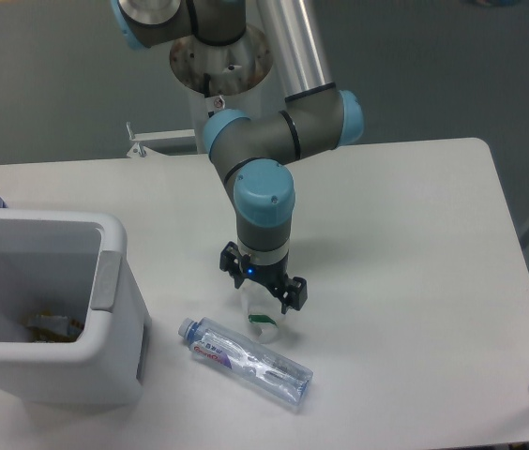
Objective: Place the trash in the trash can
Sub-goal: 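Lower the open gripper over the crumpled white plastic cup, then close the gripper on the crumpled white cup and lift it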
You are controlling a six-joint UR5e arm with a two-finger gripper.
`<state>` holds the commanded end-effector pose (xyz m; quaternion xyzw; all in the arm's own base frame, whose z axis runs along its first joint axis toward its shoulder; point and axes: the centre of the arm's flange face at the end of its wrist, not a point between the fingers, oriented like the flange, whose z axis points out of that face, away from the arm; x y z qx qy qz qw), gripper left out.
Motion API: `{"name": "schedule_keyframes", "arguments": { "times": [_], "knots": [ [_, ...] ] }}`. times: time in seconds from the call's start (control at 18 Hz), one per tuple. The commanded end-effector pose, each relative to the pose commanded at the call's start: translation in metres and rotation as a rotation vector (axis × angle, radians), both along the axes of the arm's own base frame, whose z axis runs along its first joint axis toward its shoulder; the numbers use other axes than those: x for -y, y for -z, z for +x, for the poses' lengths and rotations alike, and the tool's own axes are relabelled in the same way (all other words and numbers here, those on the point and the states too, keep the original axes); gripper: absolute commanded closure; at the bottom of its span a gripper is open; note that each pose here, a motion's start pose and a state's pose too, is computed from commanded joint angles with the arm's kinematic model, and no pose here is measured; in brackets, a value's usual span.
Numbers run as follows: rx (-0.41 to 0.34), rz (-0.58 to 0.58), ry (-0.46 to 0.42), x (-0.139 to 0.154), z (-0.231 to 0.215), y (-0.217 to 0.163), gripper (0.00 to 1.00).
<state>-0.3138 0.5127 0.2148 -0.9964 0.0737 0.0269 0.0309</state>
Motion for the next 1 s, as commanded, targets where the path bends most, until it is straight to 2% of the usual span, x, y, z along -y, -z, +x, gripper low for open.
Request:
{"name": "schedule_keyframes", "arguments": {
  "times": [0.06,0.22,0.44,0.56,0.89,1.0],
  "knots": [
    [0.001,-0.001,0.002,-0.001,0.001,0.001,0.26],
    [0.002,-0.002,0.008,-0.004,0.005,0.002,0.42],
    [0.0,0.0,0.006,-0.005,0.004,0.001,0.77],
    [0.0,0.002,0.006,-0.005,0.004,0.0,0.99],
    [-0.007,0.023,0.009,-0.006,-0.004,-0.016,1.0],
    [-0.019,0.035,-0.016,0.005,-0.016,-0.028,1.0]
  ]
}}
